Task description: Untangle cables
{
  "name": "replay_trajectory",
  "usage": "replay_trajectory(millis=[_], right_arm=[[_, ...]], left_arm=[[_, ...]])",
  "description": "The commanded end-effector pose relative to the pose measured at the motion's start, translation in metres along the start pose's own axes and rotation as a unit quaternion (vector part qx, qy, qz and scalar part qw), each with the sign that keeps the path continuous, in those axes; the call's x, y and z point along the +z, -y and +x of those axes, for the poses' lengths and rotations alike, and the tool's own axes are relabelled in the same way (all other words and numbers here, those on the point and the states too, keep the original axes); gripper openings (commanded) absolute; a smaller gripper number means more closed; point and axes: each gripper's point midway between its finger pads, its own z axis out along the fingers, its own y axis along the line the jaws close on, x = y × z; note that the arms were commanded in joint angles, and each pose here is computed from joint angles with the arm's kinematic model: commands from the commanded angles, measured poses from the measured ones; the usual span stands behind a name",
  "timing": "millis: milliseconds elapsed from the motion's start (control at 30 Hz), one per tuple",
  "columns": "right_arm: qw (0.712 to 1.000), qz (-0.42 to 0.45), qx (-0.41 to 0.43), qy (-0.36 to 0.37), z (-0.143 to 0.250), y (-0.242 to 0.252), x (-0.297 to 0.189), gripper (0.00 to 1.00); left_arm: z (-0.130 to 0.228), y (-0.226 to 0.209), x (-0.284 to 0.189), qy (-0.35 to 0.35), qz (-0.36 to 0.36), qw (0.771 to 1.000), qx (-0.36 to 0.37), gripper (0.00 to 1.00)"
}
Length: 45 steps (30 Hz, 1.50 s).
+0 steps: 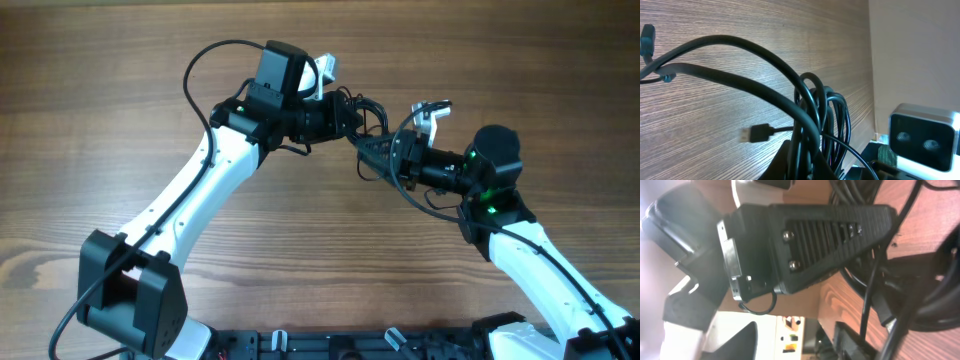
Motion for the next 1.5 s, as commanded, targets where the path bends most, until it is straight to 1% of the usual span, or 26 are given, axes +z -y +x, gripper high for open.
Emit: replay_trajectory(millis=[0,33,67,100,233,300,367,400,500,600,700,767,800,933,1033,1133,1233,1300,1467], right_arm=[[0.998,0.012,-0.036,0.051,-0.02,0.001,-0.003,0.91],[0.996,0.017,-0.057,0.067,-0.028,0.003,-0.006,0.99],[0.992,0.026,-0.084,0.089,-0.038,0.006,-0.013,1.0],[0.989,0.034,-0.094,0.107,-0.048,0.009,-0.02,1.0],[0.973,0.081,-0.096,0.195,-0.092,0.03,-0.064,1.0],[0.954,0.127,-0.144,0.229,-0.109,0.045,-0.089,0.99],[0.94,0.175,-0.181,0.231,-0.113,0.063,-0.099,1.0],[0.936,0.197,-0.192,0.219,-0.108,0.073,-0.099,1.0],[0.942,0.211,-0.198,0.17,-0.09,0.087,-0.084,1.0],[0.945,0.181,-0.251,0.11,-0.07,0.086,-0.054,1.0],[0.942,0.156,-0.285,0.079,-0.059,0.085,-0.025,1.0],[0.939,0.134,-0.309,0.066,-0.054,0.085,-0.006,1.0],[0.937,0.126,-0.318,0.064,-0.053,0.084,0.0,0.98],[0.929,0.085,-0.354,0.065,-0.051,0.08,0.023,0.85],[0.932,0.06,-0.349,0.075,-0.053,0.077,0.032,0.84],[0.937,0.044,-0.339,0.078,-0.051,0.075,0.037,0.83],[0.937,0.051,-0.334,0.09,-0.054,0.078,0.04,0.83],[0.935,0.062,-0.334,0.106,-0.058,0.078,0.041,0.8],[0.924,0.076,-0.343,0.152,-0.071,0.073,0.043,0.66]], left_arm=[[0.0,0.01,-0.009,-0.002,0.013,1.0,0.001,0.04],[0.0,0.01,-0.009,-0.002,0.013,1.0,0.0,0.04],[0.0,0.008,-0.01,-0.002,0.011,1.0,-0.003,0.04],[-0.002,0.006,-0.011,0.0,0.01,1.0,-0.005,0.04],[-0.01,-0.009,-0.022,0.006,0.004,0.999,-0.039,0.04],[-0.015,-0.011,-0.028,0.007,0.017,0.999,-0.048,0.04],[-0.022,-0.011,-0.035,0.011,0.035,0.996,-0.079,0.04],[-0.027,-0.011,-0.039,0.015,0.043,0.994,-0.1,0.04],[-0.04,-0.012,-0.045,0.032,0.055,0.986,-0.154,0.04],[-0.045,-0.01,-0.046,0.037,0.064,0.974,-0.215,0.04],[-0.045,-0.01,-0.046,0.032,0.067,0.953,-0.294,0.04],[-0.045,-0.01,-0.046,0.029,0.068,0.94,-0.332,0.04],[-0.045,-0.01,-0.046,0.028,0.069,0.935,-0.347,0.04],[-0.042,-0.006,-0.046,0.015,0.077,0.93,-0.359,0.04],[-0.038,0.0,-0.047,-0.002,0.089,0.93,-0.358,0.04],[-0.037,0.002,-0.047,-0.01,0.093,0.923,-0.372,0.04],[-0.035,0.004,-0.048,-0.017,0.097,0.918,-0.384,0.04],[-0.033,0.007,-0.047,-0.023,0.1,0.918,-0.382,0.04],[-0.025,0.016,-0.043,-0.042,0.105,0.92,-0.375,0.04]])
